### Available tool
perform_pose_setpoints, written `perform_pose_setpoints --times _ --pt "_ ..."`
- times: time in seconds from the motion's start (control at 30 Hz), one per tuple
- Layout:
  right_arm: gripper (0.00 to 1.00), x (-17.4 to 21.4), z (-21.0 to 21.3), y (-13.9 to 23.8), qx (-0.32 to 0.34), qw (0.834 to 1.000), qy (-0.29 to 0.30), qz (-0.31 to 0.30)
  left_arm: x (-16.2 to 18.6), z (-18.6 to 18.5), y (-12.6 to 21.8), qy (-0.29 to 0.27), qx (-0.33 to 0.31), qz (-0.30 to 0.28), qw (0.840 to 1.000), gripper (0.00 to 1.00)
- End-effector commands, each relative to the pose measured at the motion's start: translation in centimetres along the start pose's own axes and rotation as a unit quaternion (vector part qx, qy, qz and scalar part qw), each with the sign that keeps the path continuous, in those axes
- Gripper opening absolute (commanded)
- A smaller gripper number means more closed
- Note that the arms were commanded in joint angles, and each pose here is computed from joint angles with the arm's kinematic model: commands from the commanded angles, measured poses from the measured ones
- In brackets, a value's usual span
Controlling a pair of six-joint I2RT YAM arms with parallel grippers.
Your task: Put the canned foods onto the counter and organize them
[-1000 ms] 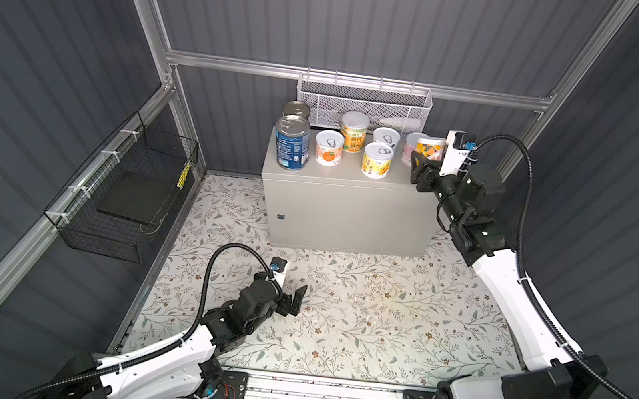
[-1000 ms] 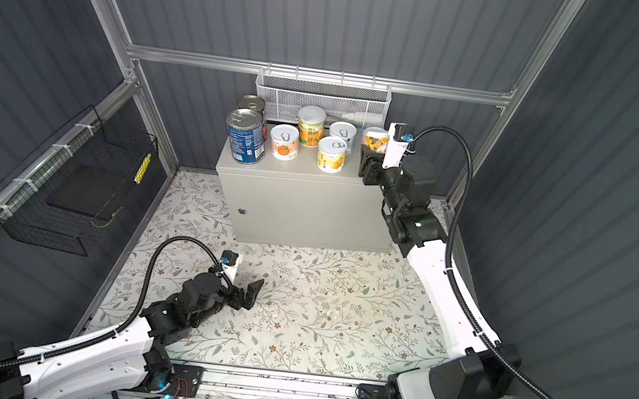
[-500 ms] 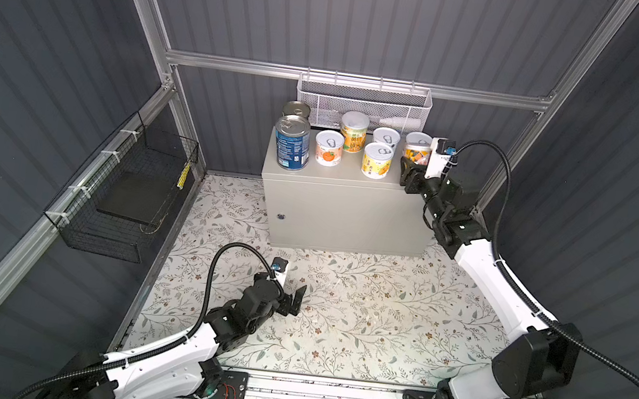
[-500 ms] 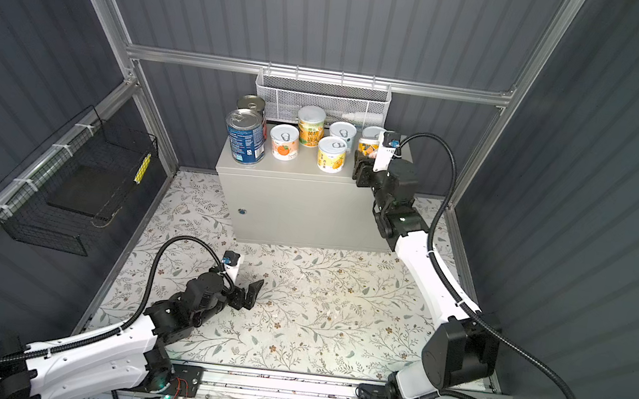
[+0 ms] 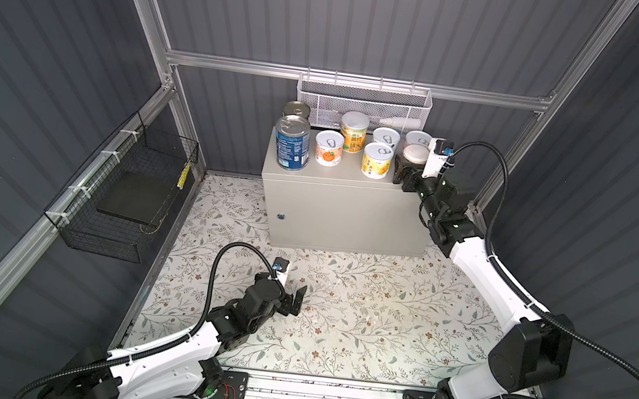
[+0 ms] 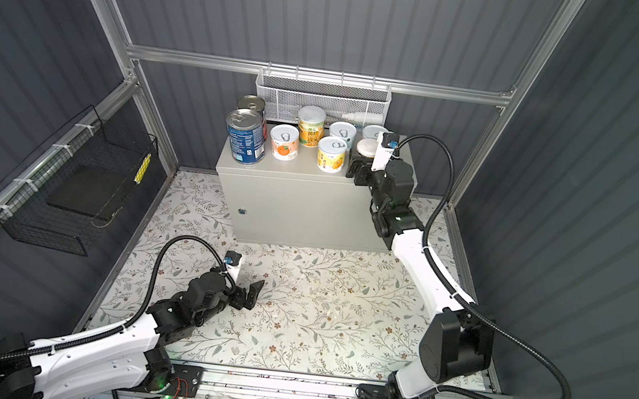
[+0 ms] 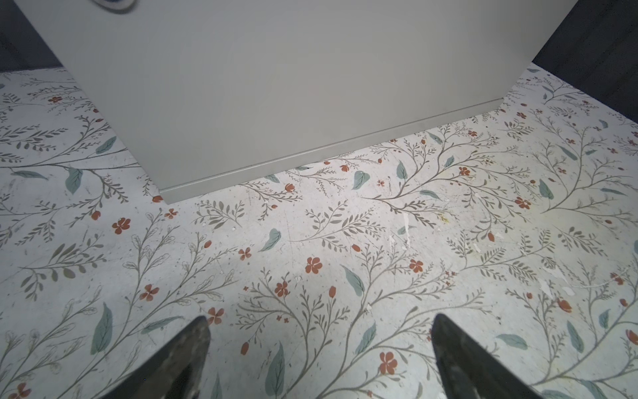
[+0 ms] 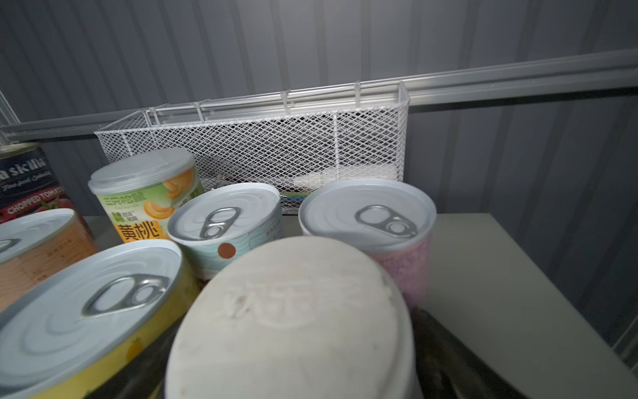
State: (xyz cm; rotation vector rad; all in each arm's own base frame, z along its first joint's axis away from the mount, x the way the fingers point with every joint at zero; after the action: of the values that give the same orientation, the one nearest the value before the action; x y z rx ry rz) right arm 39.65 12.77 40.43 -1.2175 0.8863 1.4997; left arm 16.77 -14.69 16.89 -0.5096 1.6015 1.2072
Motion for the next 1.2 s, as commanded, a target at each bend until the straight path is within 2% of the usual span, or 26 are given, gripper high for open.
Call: perform_pose_setpoints --times 0.0,0.2,0.4,0.53,0.73,0.8,0.87,0.93,1.0,1.1,1.17 --pt "0.99 -0.2 0.0 0.8 -0.004 1.000 -0.009 0.002 -1.4 0.1 0.0 -0.001 -0.011 -0.014 1.000 1.00" --pt "0.99 -2.4 0.5 3.9 -0.010 1.000 -0.001 -0.003 -1.5 0.1 -0.2 -0.002 -0.014 -0.008 1.000 1.00" --pt "0.99 -2.9 -0.3 8.8 0.032 0.999 0.024 -0.013 -1.6 0.2 0.1 0.000 -0.021 -0.010 1.000 1.00" --pt "0.99 -1.7 -1.7 12.9 0.079 0.996 0.037 -0.011 -1.5 0.5 0.1 0.002 -0.040 -0.005 0.999 1.00" --pt "0.99 3.3 -5.2 18.6 0.190 0.980 0.061 -0.002 -1.2 0.6 -0.2 0.004 -0.054 -0.001 0.999 1.00" --pt "0.99 5.6 -6.9 20.3 0.231 0.972 0.046 -0.011 -1.2 0.6 -0.2 0.004 -0.055 -0.003 0.998 1.00" --pt "0.99 7.8 -8.6 21.9 0.276 0.960 -0.001 -0.054 -1.2 0.8 -0.1 0.001 -0.065 -0.009 0.998 1.00" --pt "0.99 9.5 -9.6 22.5 0.275 0.958 -0.012 -0.083 -1.1 1.2 0.1 0.004 -0.084 -0.026 0.996 1.00" --pt "0.99 11.4 -10.4 22.6 0.296 0.951 0.000 -0.087 -1.0 1.6 0.2 0.008 -0.106 -0.038 0.994 1.00" --pt "0.99 13.6 -11.6 22.5 0.353 0.933 0.018 -0.066 -1.6 2.2 0.4 -0.011 -0.145 -0.034 0.989 1.00" --pt "0.99 15.2 -12.5 22.8 0.377 0.923 0.014 -0.076 -2.3 2.9 0.9 -0.014 -0.193 -0.044 0.980 1.00"
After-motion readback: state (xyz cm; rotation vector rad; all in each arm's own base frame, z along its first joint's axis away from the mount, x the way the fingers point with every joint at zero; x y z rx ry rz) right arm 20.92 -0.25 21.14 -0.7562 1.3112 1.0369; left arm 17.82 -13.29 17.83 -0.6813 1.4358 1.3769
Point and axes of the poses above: each gripper's point midway between its finger pads, its own y axis back along the fingers, its own z axis along the line the jaws close on, x = y × z, the point moved 10 cm from there along y, back along the fingers, and after that the axes turned 7 degrees about -y, right-handed, at the moved point
